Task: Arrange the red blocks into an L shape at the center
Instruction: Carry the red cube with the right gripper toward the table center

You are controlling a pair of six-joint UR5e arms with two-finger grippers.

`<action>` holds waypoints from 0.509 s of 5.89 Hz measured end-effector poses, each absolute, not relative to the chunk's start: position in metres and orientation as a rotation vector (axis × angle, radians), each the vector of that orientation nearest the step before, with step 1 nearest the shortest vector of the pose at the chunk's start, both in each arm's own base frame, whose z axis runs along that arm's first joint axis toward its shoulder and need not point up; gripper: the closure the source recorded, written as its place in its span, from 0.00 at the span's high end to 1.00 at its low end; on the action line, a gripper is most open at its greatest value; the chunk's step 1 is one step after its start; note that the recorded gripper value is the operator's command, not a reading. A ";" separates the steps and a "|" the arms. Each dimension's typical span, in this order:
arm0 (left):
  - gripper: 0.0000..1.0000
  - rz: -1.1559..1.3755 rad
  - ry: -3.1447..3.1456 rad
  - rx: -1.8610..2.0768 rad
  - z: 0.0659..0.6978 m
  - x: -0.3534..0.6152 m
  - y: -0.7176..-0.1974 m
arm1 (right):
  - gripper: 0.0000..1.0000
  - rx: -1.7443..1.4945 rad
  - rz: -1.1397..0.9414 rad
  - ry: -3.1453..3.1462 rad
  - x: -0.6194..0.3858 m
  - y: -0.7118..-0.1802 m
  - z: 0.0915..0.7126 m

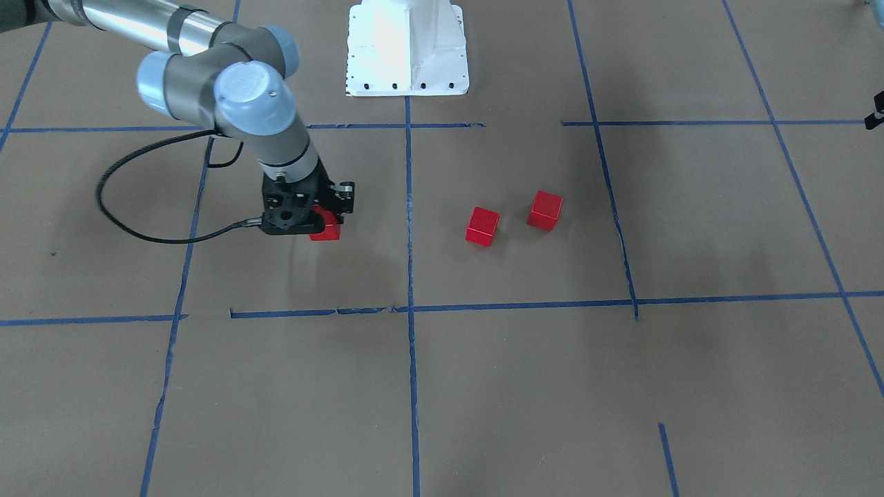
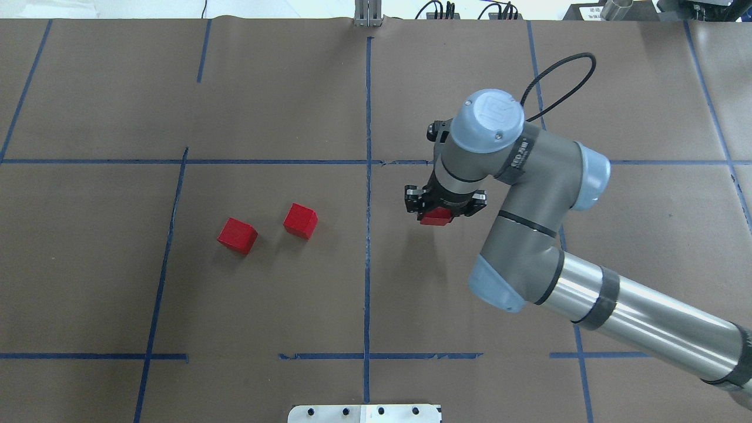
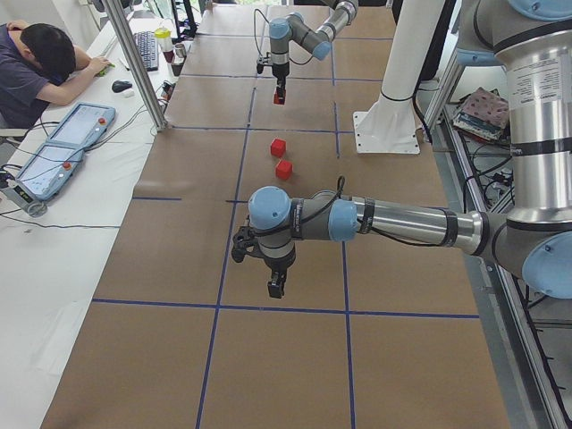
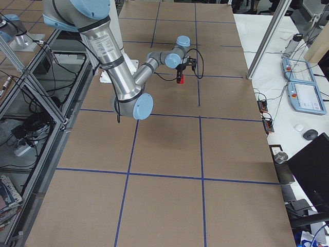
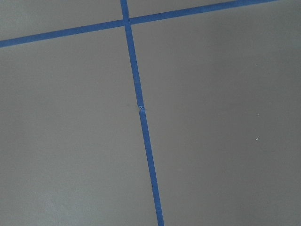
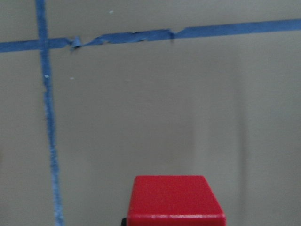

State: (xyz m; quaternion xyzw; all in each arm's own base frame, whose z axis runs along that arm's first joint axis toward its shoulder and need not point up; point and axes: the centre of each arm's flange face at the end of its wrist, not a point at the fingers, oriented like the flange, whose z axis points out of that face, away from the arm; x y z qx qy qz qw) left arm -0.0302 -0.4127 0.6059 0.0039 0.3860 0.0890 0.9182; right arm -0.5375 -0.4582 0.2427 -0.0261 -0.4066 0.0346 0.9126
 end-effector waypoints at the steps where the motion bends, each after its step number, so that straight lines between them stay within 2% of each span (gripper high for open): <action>1: 1.00 0.183 0.794 0.008 0.606 -0.030 -0.413 | 0.13 -0.075 0.091 -0.830 -0.576 -0.451 0.219; 2: 1.00 0.182 0.794 0.008 0.606 -0.030 -0.413 | 0.27 -0.083 0.087 -0.819 -0.602 -0.440 0.209; 3: 1.00 0.183 0.794 0.009 0.605 -0.030 -0.413 | 0.28 -0.081 0.076 -0.808 -0.620 -0.430 0.204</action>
